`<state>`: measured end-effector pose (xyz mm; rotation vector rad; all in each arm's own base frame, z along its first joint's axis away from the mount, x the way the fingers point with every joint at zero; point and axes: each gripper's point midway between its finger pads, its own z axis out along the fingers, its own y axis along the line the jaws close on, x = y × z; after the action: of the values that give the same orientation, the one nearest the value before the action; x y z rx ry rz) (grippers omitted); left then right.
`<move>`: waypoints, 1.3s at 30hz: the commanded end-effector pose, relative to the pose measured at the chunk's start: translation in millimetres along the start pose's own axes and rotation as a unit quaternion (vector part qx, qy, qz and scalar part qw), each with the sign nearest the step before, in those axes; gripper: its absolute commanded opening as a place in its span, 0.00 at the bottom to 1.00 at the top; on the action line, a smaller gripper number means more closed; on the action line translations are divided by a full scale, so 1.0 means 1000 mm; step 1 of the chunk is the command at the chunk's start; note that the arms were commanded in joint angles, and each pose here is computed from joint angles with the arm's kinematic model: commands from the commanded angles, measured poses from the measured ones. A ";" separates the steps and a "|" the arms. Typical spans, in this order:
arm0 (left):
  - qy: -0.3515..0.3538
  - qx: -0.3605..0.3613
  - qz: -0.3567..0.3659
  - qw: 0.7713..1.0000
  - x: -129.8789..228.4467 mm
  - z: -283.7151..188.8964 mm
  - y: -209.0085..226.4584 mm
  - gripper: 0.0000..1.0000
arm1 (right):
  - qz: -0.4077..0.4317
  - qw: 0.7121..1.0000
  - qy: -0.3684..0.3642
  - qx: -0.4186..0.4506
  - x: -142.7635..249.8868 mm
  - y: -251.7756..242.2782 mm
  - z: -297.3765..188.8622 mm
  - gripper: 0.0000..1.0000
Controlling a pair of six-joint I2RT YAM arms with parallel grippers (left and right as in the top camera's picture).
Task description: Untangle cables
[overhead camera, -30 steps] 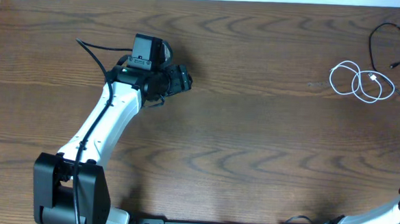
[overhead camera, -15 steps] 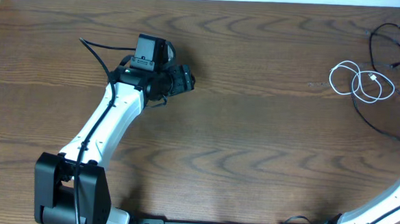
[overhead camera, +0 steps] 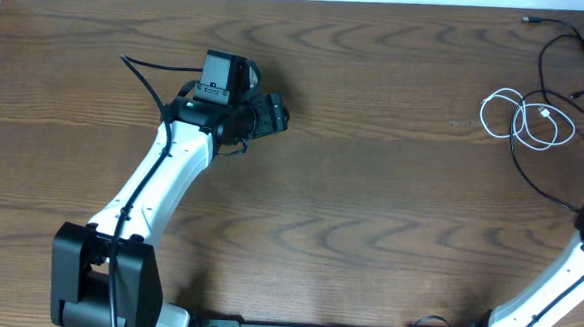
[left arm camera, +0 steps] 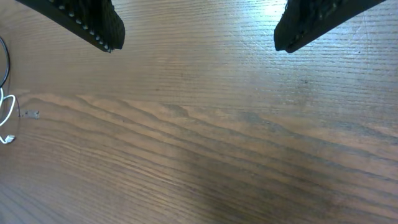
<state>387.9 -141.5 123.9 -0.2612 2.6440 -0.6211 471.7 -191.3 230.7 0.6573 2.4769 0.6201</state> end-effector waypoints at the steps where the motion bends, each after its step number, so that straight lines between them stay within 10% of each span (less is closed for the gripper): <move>1: -0.012 0.002 0.002 1.000 -0.007 -0.004 -0.005 0.82 | -0.150 0.987 -0.018 -0.049 0.015 0.088 -0.025 0.89; 16: -0.012 0.001 0.002 1.000 -0.007 -0.004 -0.004 0.82 | -0.353 0.924 0.066 0.132 0.145 0.204 -0.029 0.99; 39: -0.012 0.001 0.002 1.000 -0.007 -0.004 -0.004 0.82 | -0.391 0.913 0.050 0.103 0.175 0.244 -0.045 0.99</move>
<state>388.0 -141.5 124.0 -0.2611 2.6436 -0.6212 394.5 83.3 331.0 -0.3447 2.6289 0.0866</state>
